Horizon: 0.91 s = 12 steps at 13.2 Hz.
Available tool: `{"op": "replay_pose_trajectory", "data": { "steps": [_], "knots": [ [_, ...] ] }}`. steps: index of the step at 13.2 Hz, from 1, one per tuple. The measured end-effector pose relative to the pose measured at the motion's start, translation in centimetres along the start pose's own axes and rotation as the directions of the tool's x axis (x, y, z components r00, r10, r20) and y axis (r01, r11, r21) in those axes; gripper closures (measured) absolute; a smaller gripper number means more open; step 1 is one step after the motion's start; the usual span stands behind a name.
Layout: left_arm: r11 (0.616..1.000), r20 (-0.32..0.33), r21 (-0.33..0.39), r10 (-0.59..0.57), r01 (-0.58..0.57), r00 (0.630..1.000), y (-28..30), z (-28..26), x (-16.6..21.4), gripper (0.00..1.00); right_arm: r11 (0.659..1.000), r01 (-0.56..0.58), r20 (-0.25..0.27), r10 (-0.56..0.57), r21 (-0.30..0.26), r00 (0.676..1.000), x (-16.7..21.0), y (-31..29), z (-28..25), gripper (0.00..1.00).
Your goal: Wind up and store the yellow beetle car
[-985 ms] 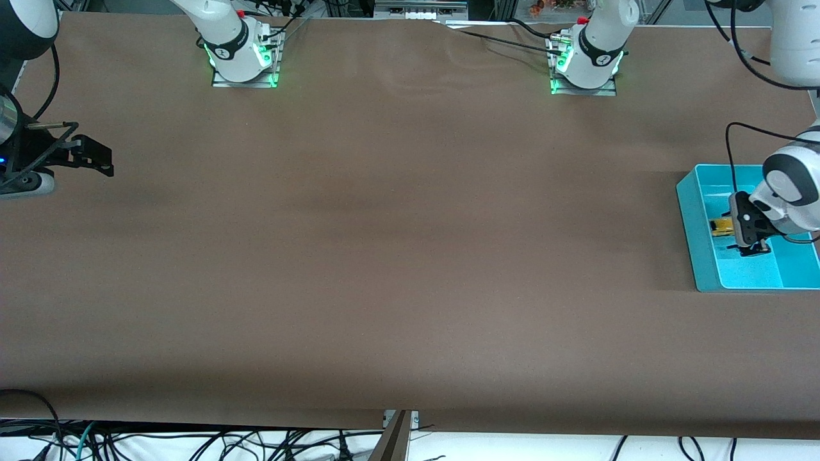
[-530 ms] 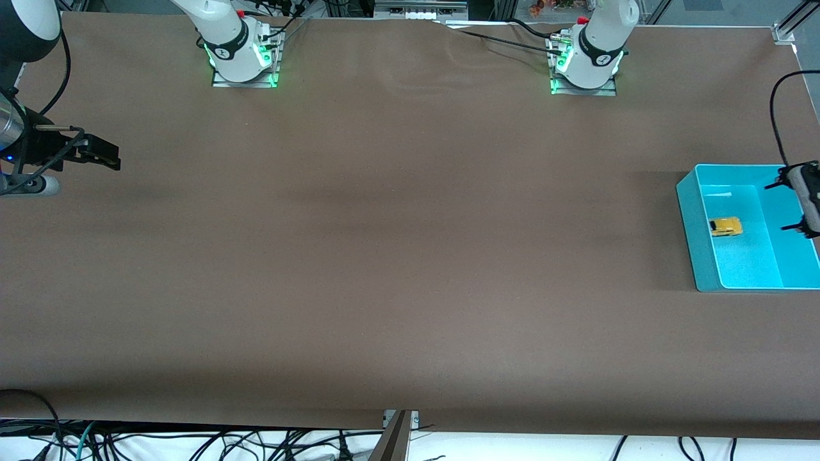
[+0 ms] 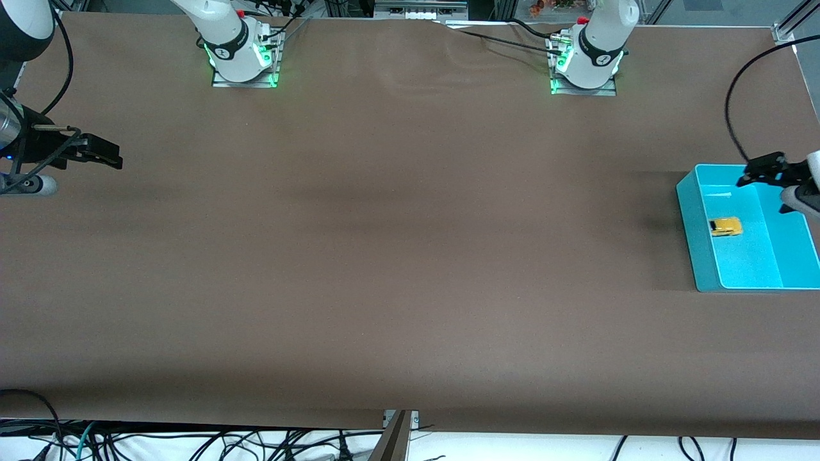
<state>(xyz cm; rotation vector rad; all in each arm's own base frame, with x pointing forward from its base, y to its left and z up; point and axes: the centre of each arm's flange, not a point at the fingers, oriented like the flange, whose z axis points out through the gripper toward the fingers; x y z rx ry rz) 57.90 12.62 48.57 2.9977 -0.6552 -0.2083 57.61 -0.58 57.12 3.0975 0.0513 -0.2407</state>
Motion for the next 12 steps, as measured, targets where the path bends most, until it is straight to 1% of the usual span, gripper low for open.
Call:
{"op": "replay_pose_trajectory", "data": {
  "steps": [2,4,5,7,9,10,12],
  "knots": [
    [0.989,0.003,0.000,-0.146,0.146,0.989,5.8,-1.0,3.2,0.00,1.000,0.001,0.004,-0.001,0.003,1.000,0.0,-0.1,0.2,0.00],
    [0.965,-0.027,0.011,-0.260,0.260,0.965,11.8,-3.1,5.8,0.00,1.000,0.002,0.012,-0.002,0.003,1.000,0.3,-0.1,0.6,0.00],
    [0.953,-0.041,0.013,-0.302,0.303,0.952,13.8,-4.5,6.1,0.00,1.000,0.001,0.014,-0.001,0.004,1.000,0.3,-0.1,0.7,0.00],
    [0.940,-0.057,0.020,-0.339,0.341,0.939,15.9,-7.4,4.8,0.00,1.000,-0.001,0.014,0.001,0.004,1.000,0.3,0.0,0.7,0.00],
    [0.932,-0.091,0.024,-0.359,0.362,0.929,15.8,-9.8,2.9,0.00,1.000,-0.002,0.014,0.002,0.004,1.000,0.4,0.1,0.7,0.00],
    [0.927,-0.101,0.023,-0.370,0.374,0.923,15.4,-10.5,2.2,0.00,1.000,-0.003,0.013,0.002,0.004,1.000,0.4,0.1,0.7,0.00],
    [0.923,-0.101,0.021,-0.381,0.385,0.919,14.8,-10.5,1.9,0.00,1.000,-0.003,0.013,0.003,0.004,1.000,0.4,0.2,0.7,0.00]
  ]
}}
